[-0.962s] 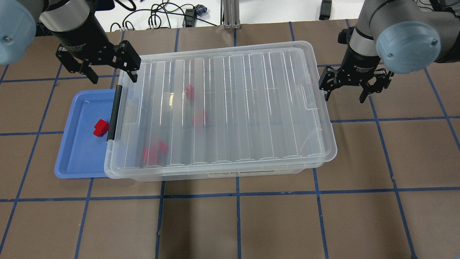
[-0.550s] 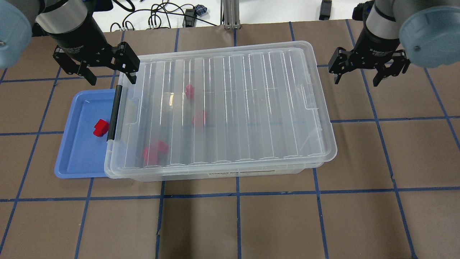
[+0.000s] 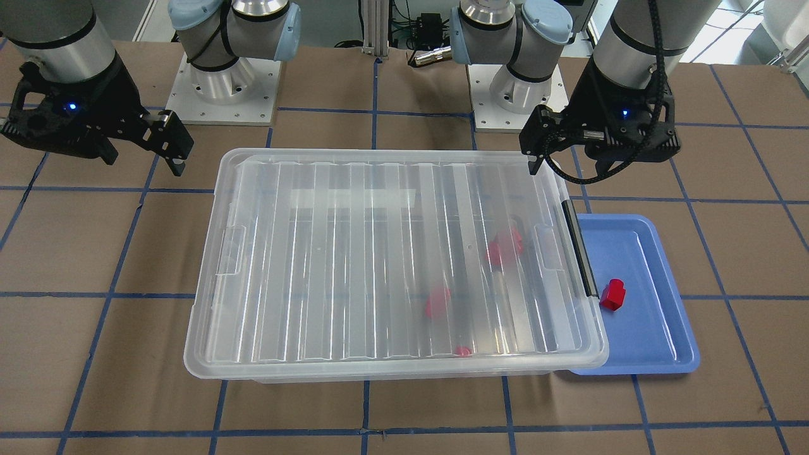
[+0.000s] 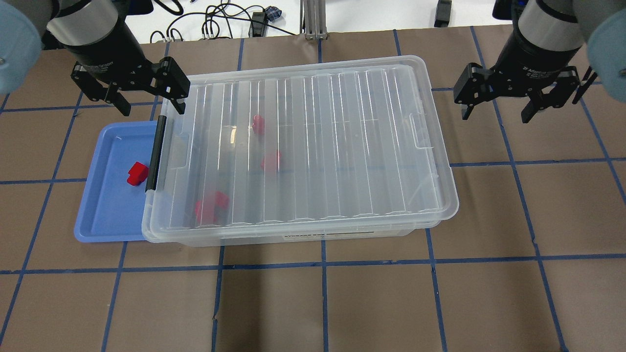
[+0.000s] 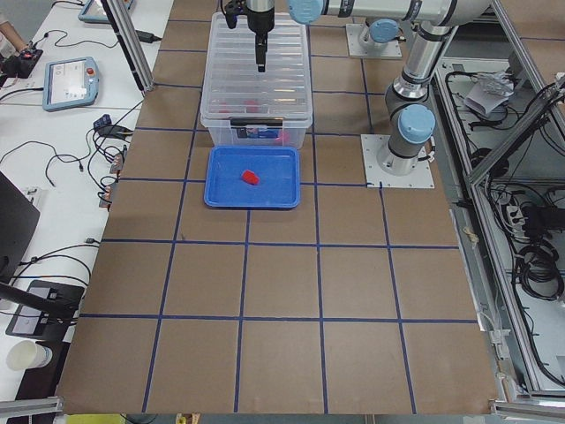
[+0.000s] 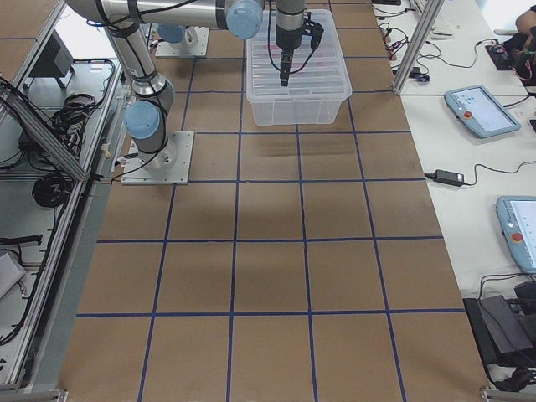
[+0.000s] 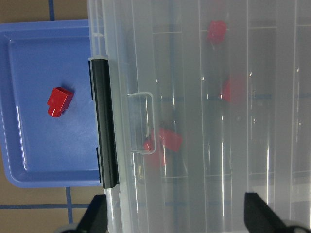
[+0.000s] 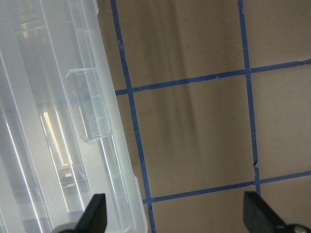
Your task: Place red block in blue tray from box
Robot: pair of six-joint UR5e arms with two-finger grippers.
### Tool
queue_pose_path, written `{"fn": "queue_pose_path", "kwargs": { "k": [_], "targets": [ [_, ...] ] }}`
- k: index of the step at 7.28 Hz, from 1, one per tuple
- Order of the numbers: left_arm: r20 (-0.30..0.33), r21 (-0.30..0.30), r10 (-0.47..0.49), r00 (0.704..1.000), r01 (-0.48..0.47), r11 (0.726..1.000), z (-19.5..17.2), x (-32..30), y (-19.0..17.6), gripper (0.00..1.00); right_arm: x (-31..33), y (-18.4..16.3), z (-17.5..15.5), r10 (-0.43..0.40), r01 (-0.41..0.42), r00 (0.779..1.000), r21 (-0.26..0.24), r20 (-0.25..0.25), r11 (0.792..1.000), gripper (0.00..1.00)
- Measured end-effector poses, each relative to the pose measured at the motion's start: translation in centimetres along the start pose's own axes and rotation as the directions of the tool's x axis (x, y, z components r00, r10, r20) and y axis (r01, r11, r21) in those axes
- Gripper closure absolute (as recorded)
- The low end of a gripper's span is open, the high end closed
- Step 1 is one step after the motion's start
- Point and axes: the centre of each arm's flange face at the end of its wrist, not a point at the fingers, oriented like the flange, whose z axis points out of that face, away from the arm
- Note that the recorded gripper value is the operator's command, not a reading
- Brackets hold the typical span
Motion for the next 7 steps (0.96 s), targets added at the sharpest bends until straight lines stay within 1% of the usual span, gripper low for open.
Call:
{"fn": "queue_pose_path", "kwargs": {
  "k": [3,7],
  "targets": [
    [-0.001,0.002,0.000,1.000,0.000,1.000,0.0,0.0,-0.1,0.00,-0.9,2.1,-1.4,-0.026,0.026,1.000,-0.002,-0.001,1.000,0.00],
    [-0.002,-0.005,0.002,1.000,-0.002,1.000,0.6,-0.2,-0.5,0.00,-1.0,2.6,-2.0,-0.036,0.036,0.999,-0.002,0.014,0.999,0.00]
  ]
}}
